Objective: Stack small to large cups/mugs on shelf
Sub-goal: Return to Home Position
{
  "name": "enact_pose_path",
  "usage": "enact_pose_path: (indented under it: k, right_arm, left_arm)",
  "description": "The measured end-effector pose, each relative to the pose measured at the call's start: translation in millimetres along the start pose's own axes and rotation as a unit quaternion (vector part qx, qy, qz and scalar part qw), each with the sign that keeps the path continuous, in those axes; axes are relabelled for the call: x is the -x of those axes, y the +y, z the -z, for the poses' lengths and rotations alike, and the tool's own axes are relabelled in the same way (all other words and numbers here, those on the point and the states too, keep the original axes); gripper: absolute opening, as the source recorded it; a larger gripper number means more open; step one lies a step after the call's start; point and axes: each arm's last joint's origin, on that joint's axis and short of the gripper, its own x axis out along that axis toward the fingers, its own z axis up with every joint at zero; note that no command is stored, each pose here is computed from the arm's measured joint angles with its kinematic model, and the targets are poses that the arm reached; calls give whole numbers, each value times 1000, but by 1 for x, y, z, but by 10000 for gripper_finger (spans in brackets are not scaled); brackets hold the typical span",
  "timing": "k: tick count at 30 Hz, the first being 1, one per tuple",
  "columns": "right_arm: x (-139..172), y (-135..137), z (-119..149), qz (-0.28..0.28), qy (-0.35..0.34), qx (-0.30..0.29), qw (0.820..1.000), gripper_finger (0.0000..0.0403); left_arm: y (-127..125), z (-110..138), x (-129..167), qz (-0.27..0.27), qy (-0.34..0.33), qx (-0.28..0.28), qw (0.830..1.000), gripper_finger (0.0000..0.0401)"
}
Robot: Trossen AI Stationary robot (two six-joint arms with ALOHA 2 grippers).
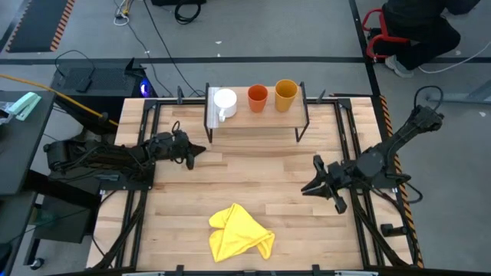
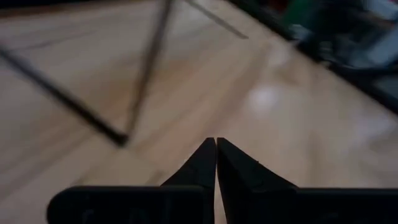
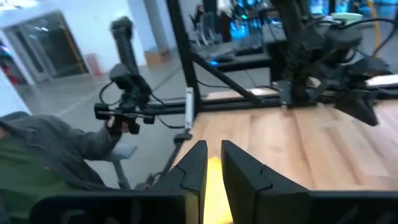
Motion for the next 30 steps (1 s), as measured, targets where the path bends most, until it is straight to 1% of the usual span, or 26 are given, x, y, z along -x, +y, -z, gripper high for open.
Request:
enact_pose_path:
  k: [4,6,11,15,17,20,23,26,28,30]
  right_arm:
    - [-2,3,16,-26,-38,-4,999,55]
    - [-1,3,23,-35,-48,-6,998,55]
    - [1,8,35,-65,-69,-11,995,55]
    - [0,13,45,-86,-83,5,993,55]
    - [-1,16,50,-92,-82,16,992,55]
    - [-5,18,55,-93,-69,26,993,55]
    - [-8,18,59,-90,-59,30,994,55]
    - [-10,18,61,-89,-53,31,994,55]
    - [-11,19,62,-89,-51,32,994,55]
    - [-11,19,63,-88,-49,33,994,55]
  left_arm:
    - [-14,-2,0,69,-12,-19,997,22]
    - [-25,-6,1,120,-35,-36,992,25]
    - [-49,-13,9,241,-78,-65,965,31]
    - [-62,-12,17,292,-91,-102,947,29]
    - [-67,-13,21,307,-99,-110,940,26]
    - [-71,-13,26,321,-102,-115,934,23]
    - [-73,-13,27,319,-78,-127,936,26]
    - [-83,-21,26,305,-30,-149,940,31]
    - [-90,-29,26,279,6,-165,946,34]
    - [-99,-39,28,250,23,-186,950,34]
